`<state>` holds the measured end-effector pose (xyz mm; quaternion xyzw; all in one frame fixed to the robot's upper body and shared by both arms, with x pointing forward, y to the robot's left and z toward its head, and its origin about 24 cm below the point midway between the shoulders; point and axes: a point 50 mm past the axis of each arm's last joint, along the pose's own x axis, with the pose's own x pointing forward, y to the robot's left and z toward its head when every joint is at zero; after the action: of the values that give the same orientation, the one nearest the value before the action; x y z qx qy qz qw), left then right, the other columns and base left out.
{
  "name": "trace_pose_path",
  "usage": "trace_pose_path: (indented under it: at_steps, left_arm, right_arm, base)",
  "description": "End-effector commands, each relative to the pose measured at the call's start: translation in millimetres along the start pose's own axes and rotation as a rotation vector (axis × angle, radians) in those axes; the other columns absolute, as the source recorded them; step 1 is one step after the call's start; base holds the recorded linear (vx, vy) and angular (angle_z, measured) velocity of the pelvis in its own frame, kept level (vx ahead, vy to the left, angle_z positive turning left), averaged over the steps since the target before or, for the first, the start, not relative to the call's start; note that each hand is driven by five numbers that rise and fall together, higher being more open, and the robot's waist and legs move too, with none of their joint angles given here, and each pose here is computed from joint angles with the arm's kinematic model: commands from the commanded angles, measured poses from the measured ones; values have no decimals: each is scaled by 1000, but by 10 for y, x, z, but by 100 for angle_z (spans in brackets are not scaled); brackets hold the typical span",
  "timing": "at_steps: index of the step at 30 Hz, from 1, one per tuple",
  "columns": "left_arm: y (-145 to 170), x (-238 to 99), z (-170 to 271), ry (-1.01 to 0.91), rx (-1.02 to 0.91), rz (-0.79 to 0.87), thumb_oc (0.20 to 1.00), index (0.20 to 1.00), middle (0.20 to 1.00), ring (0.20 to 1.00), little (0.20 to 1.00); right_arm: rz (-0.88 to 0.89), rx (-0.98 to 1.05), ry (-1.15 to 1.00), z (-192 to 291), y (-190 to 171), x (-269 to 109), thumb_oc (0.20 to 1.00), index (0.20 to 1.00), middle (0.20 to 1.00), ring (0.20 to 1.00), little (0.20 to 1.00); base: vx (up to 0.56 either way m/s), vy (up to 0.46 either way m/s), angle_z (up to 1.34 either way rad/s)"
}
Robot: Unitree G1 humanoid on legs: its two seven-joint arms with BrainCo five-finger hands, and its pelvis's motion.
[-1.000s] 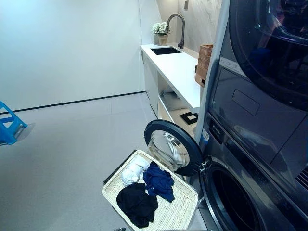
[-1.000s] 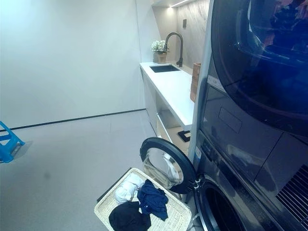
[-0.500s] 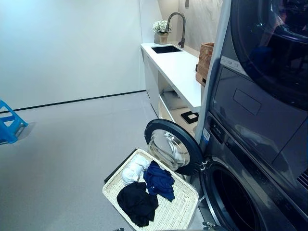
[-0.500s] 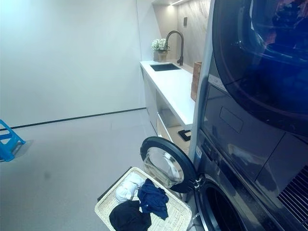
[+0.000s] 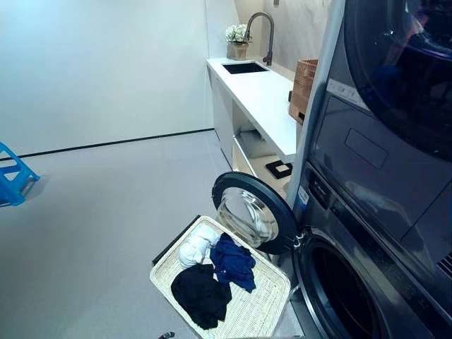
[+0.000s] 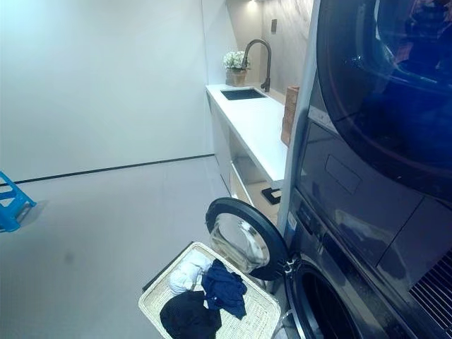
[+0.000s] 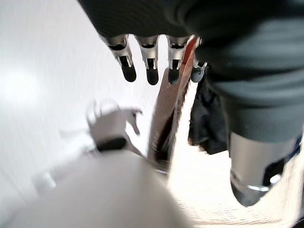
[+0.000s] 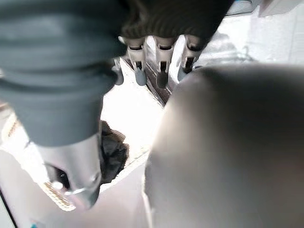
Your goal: Put the clothes into the washing machine.
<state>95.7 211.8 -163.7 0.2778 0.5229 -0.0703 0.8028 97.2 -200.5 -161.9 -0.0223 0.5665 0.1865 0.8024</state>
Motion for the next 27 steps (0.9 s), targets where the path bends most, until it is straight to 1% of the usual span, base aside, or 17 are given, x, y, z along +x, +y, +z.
trace_pose_path:
  at_steps: [1, 2, 3, 4, 5, 6, 7, 8, 9, 10, 11, 14, 17, 18, 21, 24, 27]
  left_arm:
    - [328, 92, 533, -149, 57, 192, 1000, 1000, 1000, 1000, 1000]
    - [399, 93, 619, -179, 64, 238, 1000, 1000, 1000, 1000, 1000]
    - [579, 83, 827, -253, 81, 352, 1000, 1000, 1000, 1000, 1000]
    - [597, 80, 851, -264, 91, 370, 1000, 1000, 1000, 1000, 1000]
    - [720, 58, 1022, -314, 108, 457, 1000, 1000, 1000, 1000, 1000]
    - [721, 58, 1023, -314, 108, 457, 1000, 1000, 1000, 1000, 1000]
    - [829, 35, 1168, -351, 141, 524, 1000, 1000, 1000, 1000, 1000]
    - [852, 28, 1201, -360, 147, 541, 1000, 1000, 1000, 1000, 1000]
    - [932, 5, 1311, -381, 171, 592, 1000, 1000, 1000, 1000, 1000]
    - [942, 3, 1326, -383, 181, 600, 1000, 1000, 1000, 1000, 1000]
    - [1032, -22, 1438, -397, 194, 636, 1000, 1000, 1000, 1000, 1000]
    - [1152, -47, 1569, -397, 165, 653, 1000, 1000, 1000, 1000, 1000]
    - [1198, -67, 1637, -410, 163, 671, 1000, 1000, 1000, 1000, 1000]
    - [1330, -128, 1795, -439, 138, 728, 1000, 1000, 1000, 1000, 1000]
    - [1550, -220, 1964, -458, 100, 800, 1000, 1000, 1000, 1000, 1000]
    - [1809, -318, 2081, -441, 106, 859, 1000, 1000, 1000, 1000, 1000]
    - [1949, -372, 2116, -405, 122, 902, 1000, 1000, 1000, 1000, 1000]
  right_arm:
    - [-34, -85, 0, 208, -14, 48, 1000, 1000, 1000, 1000, 1000]
    - [-60, -92, -16, 261, -47, 43, 1000, 1000, 1000, 1000, 1000]
    - [-103, -107, -71, 418, -120, 28, 1000, 1000, 1000, 1000, 1000]
    - [-110, -107, -76, 435, -129, 26, 1000, 1000, 1000, 1000, 1000]
    - [-132, -118, -124, 568, -168, 14, 1000, 1000, 1000, 1000, 1000]
    - [-132, -118, -124, 569, -168, 14, 1000, 1000, 1000, 1000, 1000]
    - [-151, -103, -169, 685, -204, -1, 1000, 1000, 1000, 1000, 1000]
    - [-157, -93, -181, 713, -213, -5, 1000, 1000, 1000, 1000, 1000]
    - [-177, -75, -225, 829, -243, -21, 1000, 1000, 1000, 1000, 1000]
    - [-180, -71, -232, 847, -247, -23, 1000, 1000, 1000, 1000, 1000]
    - [-189, -55, -275, 964, -267, -41, 1000, 1000, 1000, 1000, 1000]
    - [-203, -44, -348, 1138, -298, -79, 1000, 1000, 1000, 1000, 1000]
    - [-207, -36, -372, 1203, -305, -92, 1000, 1000, 1000, 1000, 1000]
    - [-216, -51, -418, 1340, -314, -123, 1000, 1000, 1000, 1000, 1000]
    - [-223, -69, -461, 1497, -325, -163, 1000, 1000, 1000, 1000, 1000]
    - [-218, -74, -506, 1591, -319, -196, 1000, 1000, 1000, 1000, 1000]
    - [-200, -75, -551, 1693, -270, -217, 1000, 1000, 1000, 1000, 1000]
  base:
    - [-87, 68, -15]
    - [-228, 102, -19]
    - [-211, 95, -18]
    - [-253, 132, -30]
    - [-105, 72, -23]
    - [-177, 115, -24]
    - [-90, 61, -9]
    - [-143, 94, -13]
    - [-64, 48, -19]
    - [-90, 66, -29]
    - [-32, 38, -24]
    - [-43, 50, -13]
    - [-33, 42, -14]
    - [-84, 88, -19]
    - [-71, 60, -13]
    - [-33, 30, -11]
    - [-1, 9, -3]
